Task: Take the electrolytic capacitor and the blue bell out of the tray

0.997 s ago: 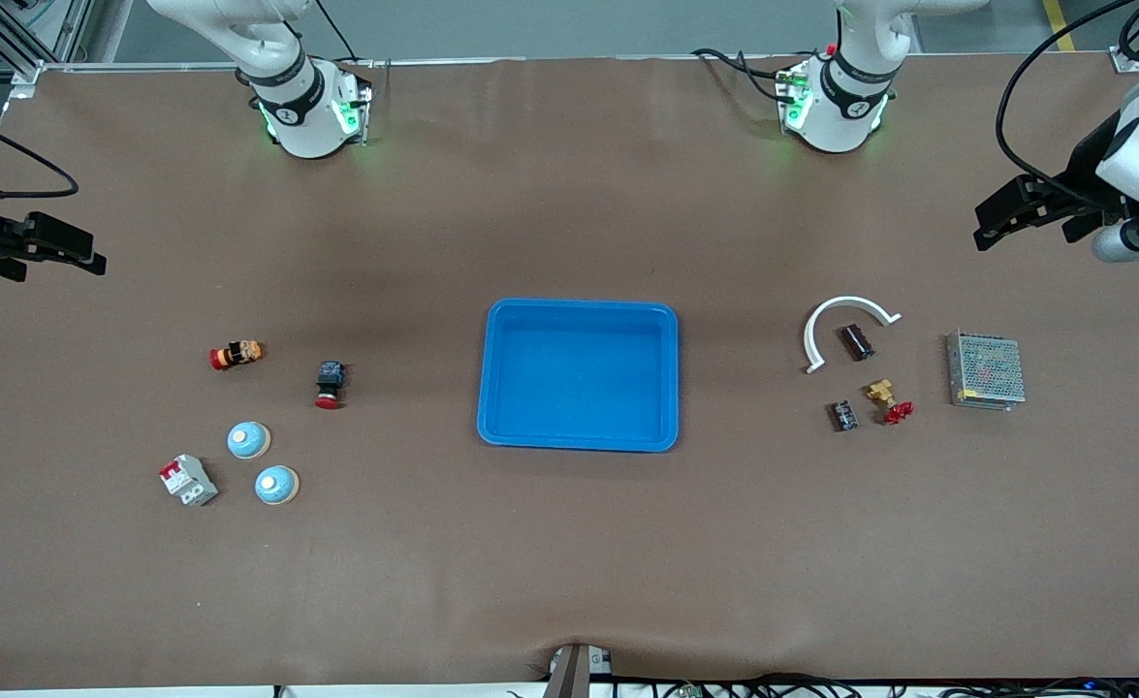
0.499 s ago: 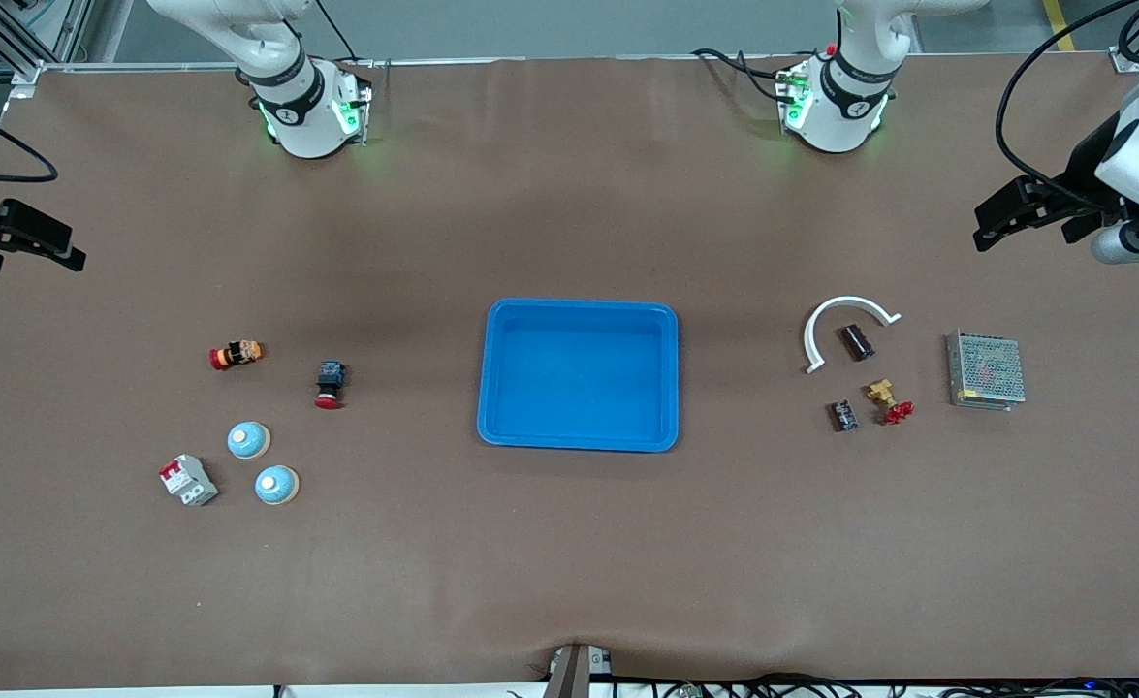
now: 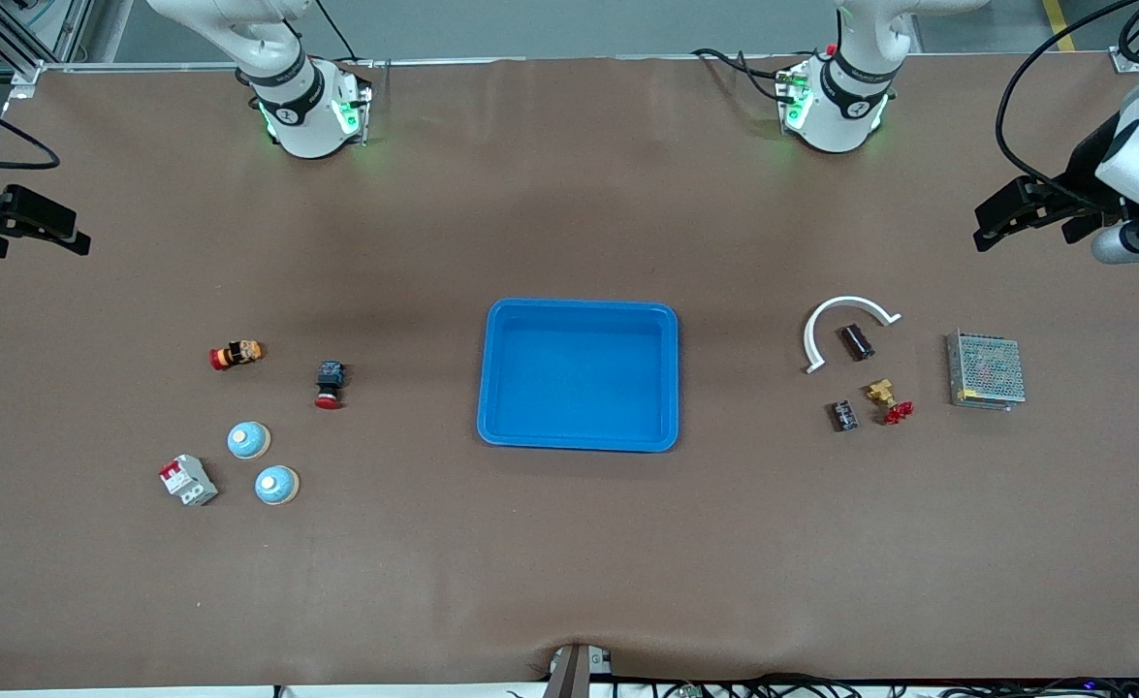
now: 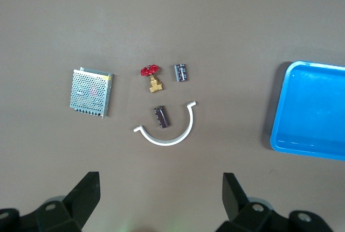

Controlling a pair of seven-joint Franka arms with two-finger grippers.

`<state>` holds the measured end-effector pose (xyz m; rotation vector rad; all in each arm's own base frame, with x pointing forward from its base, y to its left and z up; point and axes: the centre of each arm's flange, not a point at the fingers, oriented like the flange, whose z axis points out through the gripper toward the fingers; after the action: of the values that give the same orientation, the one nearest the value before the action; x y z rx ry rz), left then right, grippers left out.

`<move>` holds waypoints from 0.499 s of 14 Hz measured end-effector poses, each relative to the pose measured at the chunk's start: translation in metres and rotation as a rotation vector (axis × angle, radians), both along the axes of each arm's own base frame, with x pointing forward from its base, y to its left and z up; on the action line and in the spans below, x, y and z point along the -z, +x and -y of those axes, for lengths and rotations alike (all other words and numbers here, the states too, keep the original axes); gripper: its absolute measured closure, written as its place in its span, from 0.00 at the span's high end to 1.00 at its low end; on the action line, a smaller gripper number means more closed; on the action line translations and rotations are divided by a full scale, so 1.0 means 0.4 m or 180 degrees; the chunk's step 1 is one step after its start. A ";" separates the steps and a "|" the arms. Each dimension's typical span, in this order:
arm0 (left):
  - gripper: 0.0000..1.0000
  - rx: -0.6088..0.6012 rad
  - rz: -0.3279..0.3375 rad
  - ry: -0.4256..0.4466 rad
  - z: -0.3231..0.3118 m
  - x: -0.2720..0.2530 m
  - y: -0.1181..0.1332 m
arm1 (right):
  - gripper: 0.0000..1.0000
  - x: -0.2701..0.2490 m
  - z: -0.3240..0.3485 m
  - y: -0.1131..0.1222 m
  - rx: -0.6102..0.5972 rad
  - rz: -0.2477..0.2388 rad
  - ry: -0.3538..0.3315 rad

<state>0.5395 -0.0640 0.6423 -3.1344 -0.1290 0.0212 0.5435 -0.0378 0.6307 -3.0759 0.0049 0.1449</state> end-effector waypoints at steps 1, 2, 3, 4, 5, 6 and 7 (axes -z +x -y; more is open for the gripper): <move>1.00 0.0000 0.0000 0.0000 0.000 0.000 0.000 | 1.00 0.000 0.000 -0.001 0.0003 -0.0008 0.0000; 1.00 0.0000 0.0000 0.0000 0.000 0.000 0.000 | 1.00 0.001 0.002 -0.001 0.0008 -0.0013 0.0000; 1.00 -0.0001 0.0000 0.0000 0.000 0.000 0.000 | 1.00 0.001 0.003 -0.003 0.0013 -0.0028 0.0001; 1.00 -0.0001 0.0000 0.0000 -0.001 0.000 0.000 | 1.00 0.001 0.003 -0.004 0.0014 -0.0039 0.0002; 1.00 -0.0002 0.0000 0.0000 -0.001 0.000 0.000 | 1.00 -0.002 0.003 -0.004 0.0013 -0.0035 0.0000; 1.00 -0.0002 0.0000 0.0000 -0.001 0.000 0.000 | 1.00 -0.004 0.003 -0.004 0.0013 -0.0028 -0.0004; 1.00 -0.0002 0.0000 0.0000 -0.001 0.000 0.000 | 1.00 -0.006 0.003 -0.004 0.0011 -0.0024 -0.0024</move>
<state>0.5396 -0.0636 0.6423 -3.1344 -0.1301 0.0213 0.5418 -0.0391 0.6332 -3.0827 0.0109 0.1565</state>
